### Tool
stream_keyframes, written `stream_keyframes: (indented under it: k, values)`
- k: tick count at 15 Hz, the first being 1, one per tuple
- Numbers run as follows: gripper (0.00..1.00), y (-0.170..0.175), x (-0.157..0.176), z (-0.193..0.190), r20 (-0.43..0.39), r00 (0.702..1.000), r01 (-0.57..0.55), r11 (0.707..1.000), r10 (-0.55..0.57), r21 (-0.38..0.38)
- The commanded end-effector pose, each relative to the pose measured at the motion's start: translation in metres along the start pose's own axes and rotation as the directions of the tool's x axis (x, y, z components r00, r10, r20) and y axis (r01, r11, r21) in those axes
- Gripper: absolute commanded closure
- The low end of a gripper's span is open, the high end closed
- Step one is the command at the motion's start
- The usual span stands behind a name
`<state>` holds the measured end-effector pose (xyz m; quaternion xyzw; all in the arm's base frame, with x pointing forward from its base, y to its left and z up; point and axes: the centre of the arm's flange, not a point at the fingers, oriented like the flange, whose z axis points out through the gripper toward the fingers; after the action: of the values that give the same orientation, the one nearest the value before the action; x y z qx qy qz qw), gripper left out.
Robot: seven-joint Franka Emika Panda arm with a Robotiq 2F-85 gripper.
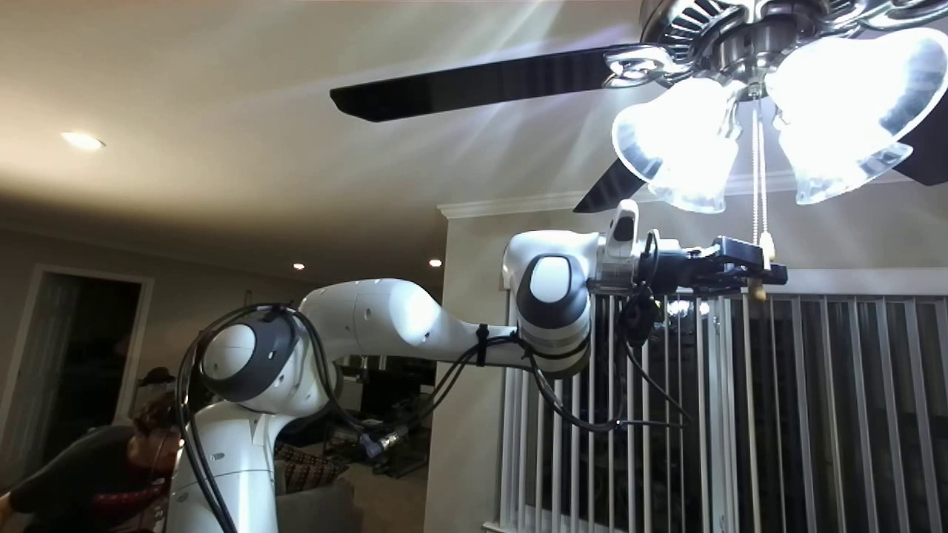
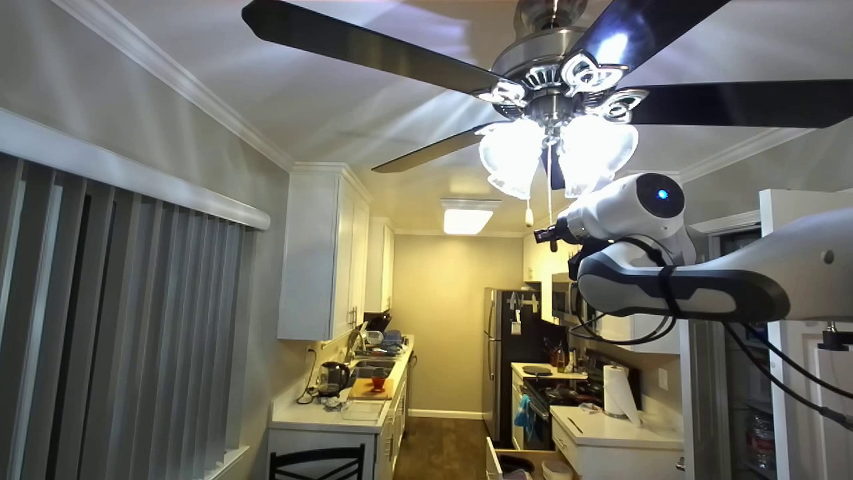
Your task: Turn off the chandelier.
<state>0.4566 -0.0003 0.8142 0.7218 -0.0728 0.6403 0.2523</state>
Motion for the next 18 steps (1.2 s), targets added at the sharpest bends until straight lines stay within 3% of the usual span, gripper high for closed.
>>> stream_keyframes:
  k: [1,3,4,5,7,8,9,12,18]
  values:
    - [1.0,0.0001,0.0008,0.006,0.008,1.0,0.001,1.0,-0.001,-0.011]
    - [0.98,-0.0001,0.0006,0.0066,0.009,1.0,0.0,1.0,0.0,-0.01]
    - [0.68,-0.0004,0.0004,0.0066,0.012,1.0,0.001,1.0,-0.001,-0.009]
    - [0.67,-0.0006,0.0,0.0069,0.013,1.0,0.002,1.0,-0.002,-0.008]
    - [0.56,-0.0009,0.0,0.0073,0.014,1.0,0.002,1.0,-0.002,-0.007]
    - [0.7,-0.0014,-0.0005,0.0073,0.015,1.0,0.004,1.0,-0.004,-0.005]
    - [0.9,-0.0015,-0.0009,0.0068,0.014,1.0,0.007,1.0,-0.007,-0.004]
    - [0.99,-0.0021,-0.0016,0.0061,0.014,1.0,0.007,1.0,-0.007,-0.001]
    - [0.96,0.0012,-0.0077,0.0019,0.018,1.0,0.011,1.0,-0.011,-0.013]
